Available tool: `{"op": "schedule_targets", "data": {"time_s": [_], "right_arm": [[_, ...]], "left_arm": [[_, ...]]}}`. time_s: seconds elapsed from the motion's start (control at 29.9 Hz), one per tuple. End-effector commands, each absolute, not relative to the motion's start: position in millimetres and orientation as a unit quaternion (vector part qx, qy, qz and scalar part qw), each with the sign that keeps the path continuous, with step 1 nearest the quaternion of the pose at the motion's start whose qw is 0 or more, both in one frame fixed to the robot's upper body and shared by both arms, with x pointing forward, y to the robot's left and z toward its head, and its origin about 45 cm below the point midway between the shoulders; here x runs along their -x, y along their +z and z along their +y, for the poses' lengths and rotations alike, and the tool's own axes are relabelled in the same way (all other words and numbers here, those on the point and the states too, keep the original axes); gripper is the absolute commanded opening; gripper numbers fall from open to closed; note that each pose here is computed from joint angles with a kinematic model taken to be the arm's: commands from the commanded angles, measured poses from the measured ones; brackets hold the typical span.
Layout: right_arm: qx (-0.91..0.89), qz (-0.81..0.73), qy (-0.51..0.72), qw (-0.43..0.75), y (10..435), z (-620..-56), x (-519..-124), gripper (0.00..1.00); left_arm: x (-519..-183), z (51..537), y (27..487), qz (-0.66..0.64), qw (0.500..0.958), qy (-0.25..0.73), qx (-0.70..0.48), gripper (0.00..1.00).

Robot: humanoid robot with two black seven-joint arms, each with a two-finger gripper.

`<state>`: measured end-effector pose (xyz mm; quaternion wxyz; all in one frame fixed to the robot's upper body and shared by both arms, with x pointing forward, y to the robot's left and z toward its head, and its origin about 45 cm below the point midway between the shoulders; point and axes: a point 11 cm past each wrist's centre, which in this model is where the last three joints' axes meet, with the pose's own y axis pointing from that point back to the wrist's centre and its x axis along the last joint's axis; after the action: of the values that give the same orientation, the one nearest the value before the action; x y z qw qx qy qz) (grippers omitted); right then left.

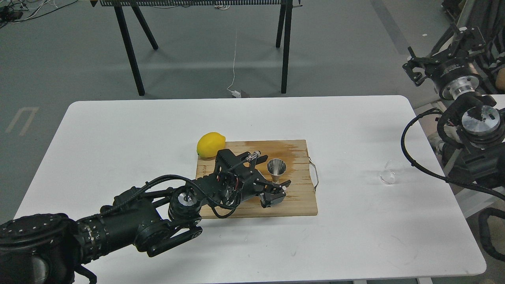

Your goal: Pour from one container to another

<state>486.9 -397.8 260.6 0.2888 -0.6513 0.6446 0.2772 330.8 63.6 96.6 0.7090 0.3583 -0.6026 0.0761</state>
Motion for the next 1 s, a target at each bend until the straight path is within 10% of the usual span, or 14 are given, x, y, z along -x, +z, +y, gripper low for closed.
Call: {"op": "schedule_targets", "data": {"time_s": [0.0,0.97], "right_arm": [[0.652,0.644,0.277,0.289,260.8,-397.9,-486.9,0.99],[0.65,0.647,0.278,0.287,257.7,-398.5,-486.0,0.99]], "left_arm": [[-330.7,71.9,98.4,-0.603,0.707,0.076,-0.36,0.99],[-337.1,198.4,134.5,-0.604,0.676,0.128,-0.403,0.99]]}}
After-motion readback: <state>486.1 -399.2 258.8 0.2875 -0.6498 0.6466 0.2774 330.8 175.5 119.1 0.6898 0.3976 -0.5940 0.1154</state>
